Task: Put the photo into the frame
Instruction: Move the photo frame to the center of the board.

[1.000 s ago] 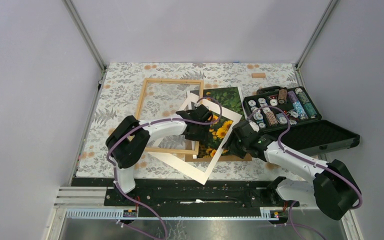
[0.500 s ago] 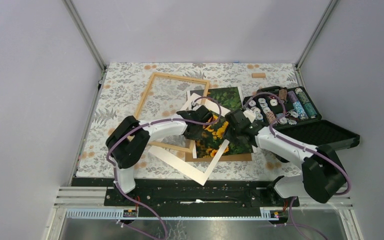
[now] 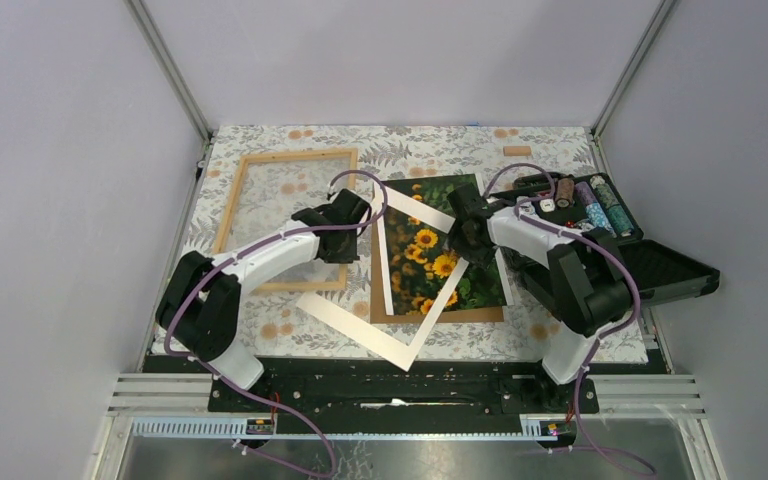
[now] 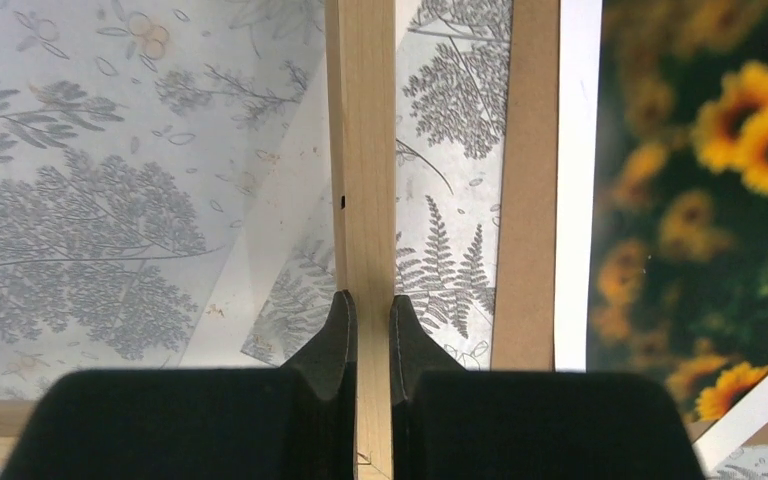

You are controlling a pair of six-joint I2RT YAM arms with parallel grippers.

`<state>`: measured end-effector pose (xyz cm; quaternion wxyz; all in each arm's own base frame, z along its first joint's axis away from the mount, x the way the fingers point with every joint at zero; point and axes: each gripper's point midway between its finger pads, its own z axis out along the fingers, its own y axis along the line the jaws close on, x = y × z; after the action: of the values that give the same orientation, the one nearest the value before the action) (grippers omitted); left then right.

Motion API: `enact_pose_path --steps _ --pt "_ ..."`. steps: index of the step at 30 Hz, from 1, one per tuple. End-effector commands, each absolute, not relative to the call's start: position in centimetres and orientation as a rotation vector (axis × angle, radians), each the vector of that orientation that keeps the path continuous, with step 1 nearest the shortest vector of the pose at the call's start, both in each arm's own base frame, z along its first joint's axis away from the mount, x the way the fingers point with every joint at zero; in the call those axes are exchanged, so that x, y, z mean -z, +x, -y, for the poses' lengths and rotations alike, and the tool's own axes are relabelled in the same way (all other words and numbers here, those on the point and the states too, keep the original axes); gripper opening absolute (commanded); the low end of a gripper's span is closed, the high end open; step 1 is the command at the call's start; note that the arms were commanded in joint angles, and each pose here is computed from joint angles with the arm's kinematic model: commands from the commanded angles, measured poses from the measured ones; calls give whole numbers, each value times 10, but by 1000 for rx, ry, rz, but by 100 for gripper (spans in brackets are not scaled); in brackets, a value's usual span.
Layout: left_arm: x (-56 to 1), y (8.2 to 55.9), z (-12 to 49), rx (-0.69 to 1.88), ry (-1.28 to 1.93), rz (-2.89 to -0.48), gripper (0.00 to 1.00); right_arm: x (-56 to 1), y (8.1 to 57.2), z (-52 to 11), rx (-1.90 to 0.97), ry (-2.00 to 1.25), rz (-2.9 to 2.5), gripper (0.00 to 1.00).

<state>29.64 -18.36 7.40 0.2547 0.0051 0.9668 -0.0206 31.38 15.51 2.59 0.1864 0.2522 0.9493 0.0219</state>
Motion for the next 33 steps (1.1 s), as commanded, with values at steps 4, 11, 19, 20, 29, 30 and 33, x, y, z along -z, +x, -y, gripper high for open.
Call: enact_pose_path --steps 4,11,19,20,29,30,33 --pt "-78 290 202 202 61 -2609 0 -15 296 -159 100 672 -2798 71" --pt "-68 284 193 174 55 -2613 0 -4 289 -163 242 674 -2846 60" --pt "-58 280 192 174 44 -2644 2 -2 277 -157 346 711 -2850 47" --pt "-58 280 193 173 47 -2648 5 -4 278 -157 339 701 -2848 45" --pt "-88 261 218 404 115 -2637 58 -28 281 -160 249 632 -2832 45" --pt "-95 252 228 470 157 -2628 65 -34 280 -160 227 603 -2834 50" --pt "-119 216 267 737 307 -2597 81 -50 273 -172 53 417 -2874 67"
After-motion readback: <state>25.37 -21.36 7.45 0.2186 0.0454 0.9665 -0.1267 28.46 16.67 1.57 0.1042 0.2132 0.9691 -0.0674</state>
